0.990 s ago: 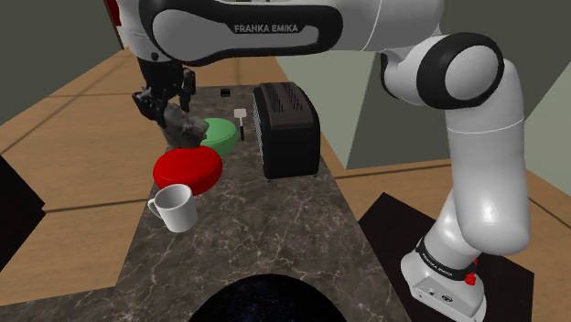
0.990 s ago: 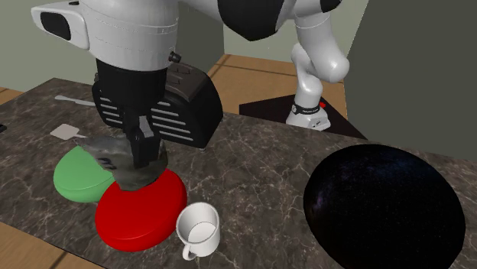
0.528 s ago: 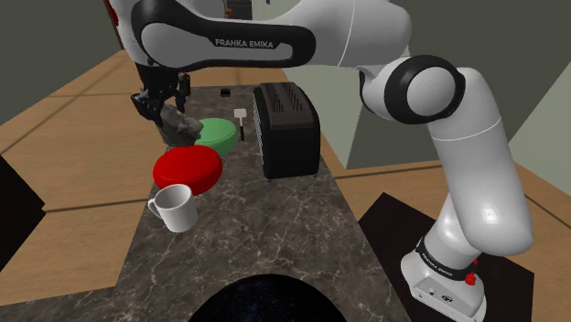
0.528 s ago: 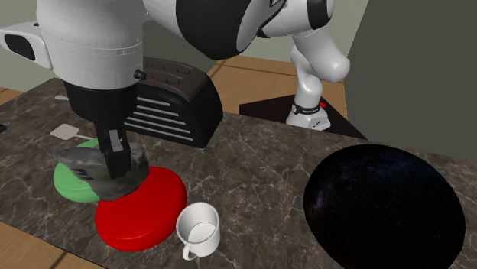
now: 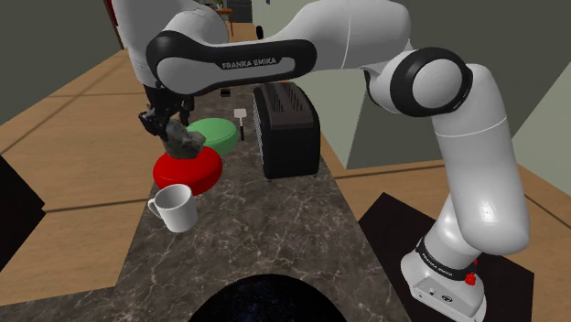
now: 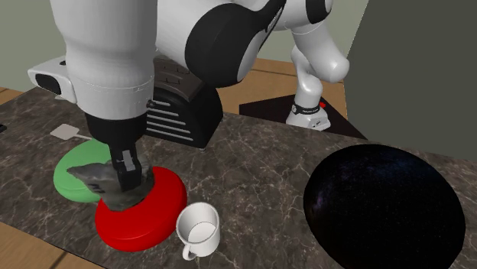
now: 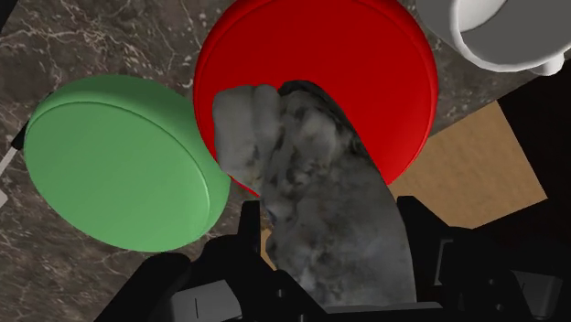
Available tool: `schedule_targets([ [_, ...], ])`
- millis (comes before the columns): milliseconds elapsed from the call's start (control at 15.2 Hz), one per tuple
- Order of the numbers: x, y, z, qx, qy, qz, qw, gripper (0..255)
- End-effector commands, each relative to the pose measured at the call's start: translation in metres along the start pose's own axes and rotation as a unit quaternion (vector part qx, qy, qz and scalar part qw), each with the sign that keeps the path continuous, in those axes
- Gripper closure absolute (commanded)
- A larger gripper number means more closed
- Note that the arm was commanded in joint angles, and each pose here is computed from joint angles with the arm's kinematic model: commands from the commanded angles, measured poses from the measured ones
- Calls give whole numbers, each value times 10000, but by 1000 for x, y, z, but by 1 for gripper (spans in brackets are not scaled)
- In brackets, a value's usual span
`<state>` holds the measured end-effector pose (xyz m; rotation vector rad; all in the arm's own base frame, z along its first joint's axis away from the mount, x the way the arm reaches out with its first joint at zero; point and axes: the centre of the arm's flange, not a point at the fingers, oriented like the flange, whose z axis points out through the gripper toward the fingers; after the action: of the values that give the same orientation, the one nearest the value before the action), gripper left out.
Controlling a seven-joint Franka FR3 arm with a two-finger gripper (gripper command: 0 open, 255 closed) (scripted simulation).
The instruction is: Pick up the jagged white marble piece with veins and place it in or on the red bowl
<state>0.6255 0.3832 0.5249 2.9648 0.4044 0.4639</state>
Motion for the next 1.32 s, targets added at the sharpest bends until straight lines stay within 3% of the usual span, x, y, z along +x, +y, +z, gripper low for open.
schedule_targets([
  [0,-2,-2,10,2,7,1,10000,255],
  [660,-6,-4,22,2,7,1,10000,255],
  [726,-6,-4,22,2,7,1,10000,0],
  [1056,-6,-4,22,2,7,1,10000,0],
  [1254,-6,-4,-18,2,7,1,10000,0],
])
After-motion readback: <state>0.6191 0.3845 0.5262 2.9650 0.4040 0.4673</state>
